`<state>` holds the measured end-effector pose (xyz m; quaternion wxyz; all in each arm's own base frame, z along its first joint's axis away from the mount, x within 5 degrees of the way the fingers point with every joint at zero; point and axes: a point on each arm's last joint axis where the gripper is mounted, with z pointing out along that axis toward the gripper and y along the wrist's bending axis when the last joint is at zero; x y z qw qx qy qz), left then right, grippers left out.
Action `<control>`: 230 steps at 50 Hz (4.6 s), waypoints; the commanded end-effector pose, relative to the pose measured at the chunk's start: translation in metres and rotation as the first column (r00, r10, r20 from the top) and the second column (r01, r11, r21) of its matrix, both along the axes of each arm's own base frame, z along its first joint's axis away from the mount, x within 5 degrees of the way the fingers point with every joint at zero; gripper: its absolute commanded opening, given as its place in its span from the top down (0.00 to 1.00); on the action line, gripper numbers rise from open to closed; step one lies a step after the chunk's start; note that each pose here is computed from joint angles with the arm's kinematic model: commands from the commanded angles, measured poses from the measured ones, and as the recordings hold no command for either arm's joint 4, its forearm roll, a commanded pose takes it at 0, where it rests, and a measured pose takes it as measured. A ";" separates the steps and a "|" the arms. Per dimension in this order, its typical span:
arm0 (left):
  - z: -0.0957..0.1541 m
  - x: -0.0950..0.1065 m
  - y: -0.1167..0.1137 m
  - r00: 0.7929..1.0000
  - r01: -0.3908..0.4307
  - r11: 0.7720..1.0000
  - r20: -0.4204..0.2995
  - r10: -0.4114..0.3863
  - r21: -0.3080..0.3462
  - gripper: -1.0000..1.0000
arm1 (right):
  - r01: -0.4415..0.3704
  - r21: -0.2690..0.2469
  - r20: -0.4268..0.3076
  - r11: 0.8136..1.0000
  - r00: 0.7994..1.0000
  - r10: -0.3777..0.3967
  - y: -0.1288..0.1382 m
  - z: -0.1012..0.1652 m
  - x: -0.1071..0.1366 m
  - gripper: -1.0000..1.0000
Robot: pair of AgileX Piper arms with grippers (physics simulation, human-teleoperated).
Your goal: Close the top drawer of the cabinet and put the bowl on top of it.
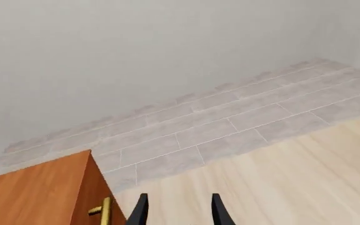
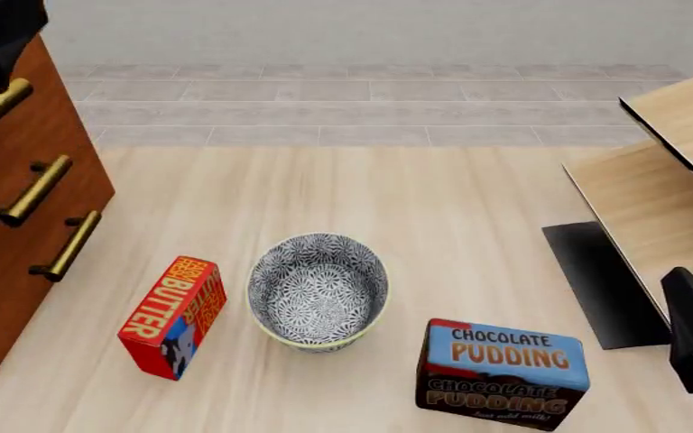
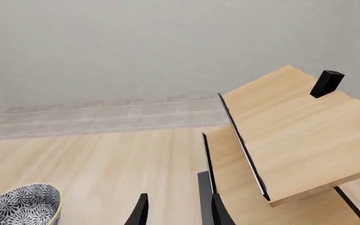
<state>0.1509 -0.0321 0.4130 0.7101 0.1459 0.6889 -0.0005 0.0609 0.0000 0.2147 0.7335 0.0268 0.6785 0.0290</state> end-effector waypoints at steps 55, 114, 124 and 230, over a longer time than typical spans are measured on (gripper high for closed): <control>-0.033 0.049 -0.104 0.785 0.471 0.852 -0.550 -0.286 0.230 0.00 | -0.001 -0.020 -0.017 1.000 1.000 0.000 0.000 -0.001 0.003 0.00; -0.120 0.024 -0.171 0.637 0.667 0.722 -0.644 -0.424 0.185 0.00 | -0.002 -0.024 -0.015 1.000 1.000 0.001 0.000 -0.001 0.003 0.00; -0.128 0.016 -0.176 0.619 0.687 0.705 -0.650 -0.440 0.178 0.00 | -0.002 -0.029 -0.014 1.000 1.000 0.002 0.000 -0.001 0.002 0.00; -0.218 0.017 -0.191 0.569 0.675 0.729 -0.711 -0.413 0.117 0.00 | 0.009 -0.022 -0.012 1.000 1.000 -0.009 0.000 -0.001 0.002 0.00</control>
